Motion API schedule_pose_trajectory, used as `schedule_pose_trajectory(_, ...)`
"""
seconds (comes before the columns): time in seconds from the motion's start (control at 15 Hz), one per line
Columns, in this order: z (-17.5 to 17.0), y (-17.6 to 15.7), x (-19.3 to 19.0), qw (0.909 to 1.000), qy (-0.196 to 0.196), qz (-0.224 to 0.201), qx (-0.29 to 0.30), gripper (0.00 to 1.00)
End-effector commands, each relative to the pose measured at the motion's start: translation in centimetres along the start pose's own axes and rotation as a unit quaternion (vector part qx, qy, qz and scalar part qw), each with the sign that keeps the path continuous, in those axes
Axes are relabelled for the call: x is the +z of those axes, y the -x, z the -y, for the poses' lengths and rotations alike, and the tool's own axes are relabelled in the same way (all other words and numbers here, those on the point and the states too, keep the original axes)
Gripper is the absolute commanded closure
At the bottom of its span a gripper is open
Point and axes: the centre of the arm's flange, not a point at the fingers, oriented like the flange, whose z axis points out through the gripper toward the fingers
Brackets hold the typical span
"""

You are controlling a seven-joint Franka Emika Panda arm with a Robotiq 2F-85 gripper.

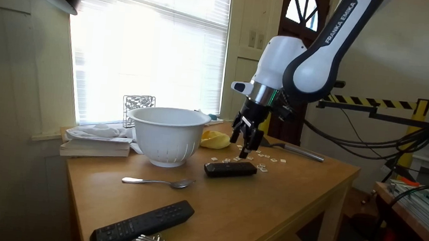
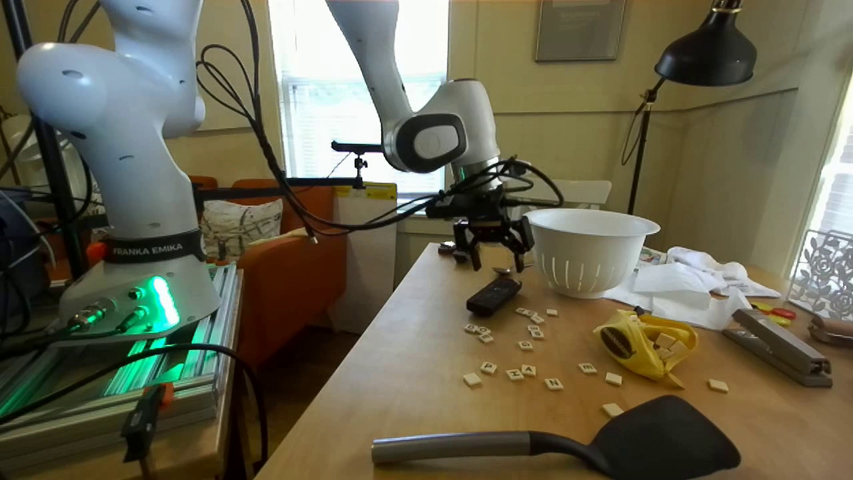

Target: Move the furthest remote to the right, then press a button on the right remote

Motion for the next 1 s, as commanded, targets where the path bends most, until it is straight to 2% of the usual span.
schedule_pose_trajectory(0.0, 0.9, 1.5, -5.6, 0.999, -0.024, 0.036, -0.011, 0.34)
schedule_pose_trajectory(0.27, 1.5, 3.8, -8.2, 0.9964, -0.041, 0.072, -0.017, 0.64)
schedule_pose_trajectory(0.6, 1.1, 6.1, -7.4, 0.9967, -0.04, 0.07, -0.006, 0.98)
schedule_pose_trajectory(0.73, 1.5, 6.5, -6.3, 0.9971, -0.045, 0.061, -0.007, 1.0)
schedule_pose_trajectory(0.93, 1.7, 6.7, -4.4, 0.9987, -0.026, 0.04, -0.016, 1.0)
